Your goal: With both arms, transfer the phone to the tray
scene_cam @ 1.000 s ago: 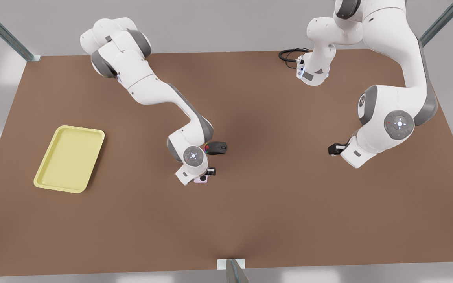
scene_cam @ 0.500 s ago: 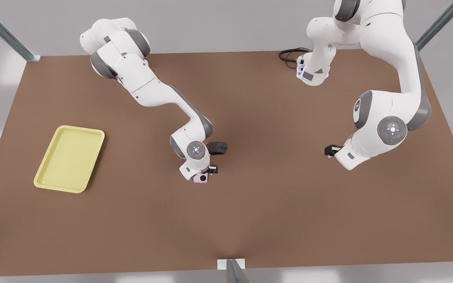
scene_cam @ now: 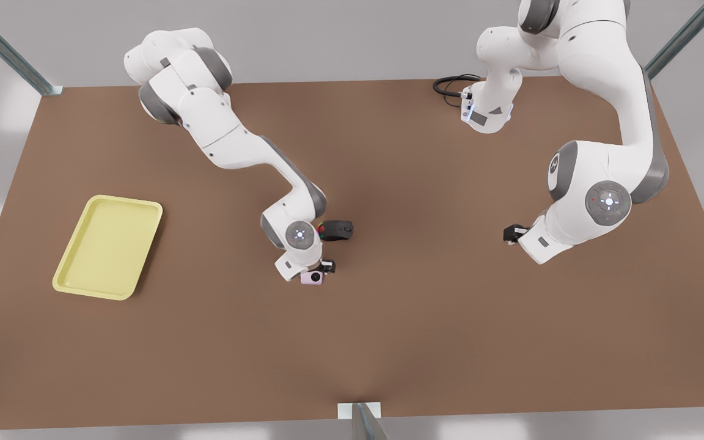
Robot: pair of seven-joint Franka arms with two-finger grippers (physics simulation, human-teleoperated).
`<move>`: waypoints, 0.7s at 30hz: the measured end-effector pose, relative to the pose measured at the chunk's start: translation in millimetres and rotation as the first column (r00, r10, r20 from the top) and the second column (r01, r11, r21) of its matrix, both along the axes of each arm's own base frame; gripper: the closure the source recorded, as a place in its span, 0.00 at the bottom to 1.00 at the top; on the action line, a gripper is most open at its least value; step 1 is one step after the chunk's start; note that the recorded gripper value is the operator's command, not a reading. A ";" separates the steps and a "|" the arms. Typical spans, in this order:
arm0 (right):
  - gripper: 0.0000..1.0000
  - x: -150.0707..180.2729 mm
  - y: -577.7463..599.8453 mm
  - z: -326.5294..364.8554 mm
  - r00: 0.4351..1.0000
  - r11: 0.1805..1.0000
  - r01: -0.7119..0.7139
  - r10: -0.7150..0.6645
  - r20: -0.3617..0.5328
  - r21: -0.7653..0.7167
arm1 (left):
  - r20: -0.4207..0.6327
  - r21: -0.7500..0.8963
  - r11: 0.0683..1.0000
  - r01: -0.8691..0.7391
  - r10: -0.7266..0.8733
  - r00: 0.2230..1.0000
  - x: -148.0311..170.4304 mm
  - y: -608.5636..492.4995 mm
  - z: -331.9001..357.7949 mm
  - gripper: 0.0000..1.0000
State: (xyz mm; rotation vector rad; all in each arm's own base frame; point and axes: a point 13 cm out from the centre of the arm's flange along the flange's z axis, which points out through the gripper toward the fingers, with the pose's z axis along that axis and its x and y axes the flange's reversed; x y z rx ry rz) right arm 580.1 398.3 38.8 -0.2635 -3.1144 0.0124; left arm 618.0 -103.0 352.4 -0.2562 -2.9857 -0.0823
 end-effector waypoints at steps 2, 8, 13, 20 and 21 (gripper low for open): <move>0.00 -1.0 -1.1 -1.1 1.000 1.000 0.002 -0.002 -0.002 -0.001 | -0.002 0.000 1.000 0.002 -0.002 1.000 0.1 0.0 -1.3 0.00; 0.00 -4.2 0.4 -9.4 1.000 1.000 0.003 -0.003 -0.005 0.000 | -0.009 -0.002 1.000 0.005 -0.005 1.000 0.3 -0.7 -5.8 0.00; 0.00 -4.7 3.0 -15.1 1.000 1.000 0.003 -0.003 0.000 0.007 | -0.008 -0.005 1.000 0.007 -0.007 1.000 1.4 -1.2 -7.1 0.00; 0.10 -1.6 2.8 -12.8 1.000 1.000 0.008 -0.008 0.007 0.012 | -0.006 -0.007 1.000 0.009 -0.009 1.000 1.9 -1.1 -6.3 0.00; 0.13 -1.8 3.1 -13.2 1.000 1.000 0.007 -0.008 0.007 0.013 | -0.006 -0.008 1.000 0.010 -0.010 1.000 1.9 -1.3 -6.4 0.00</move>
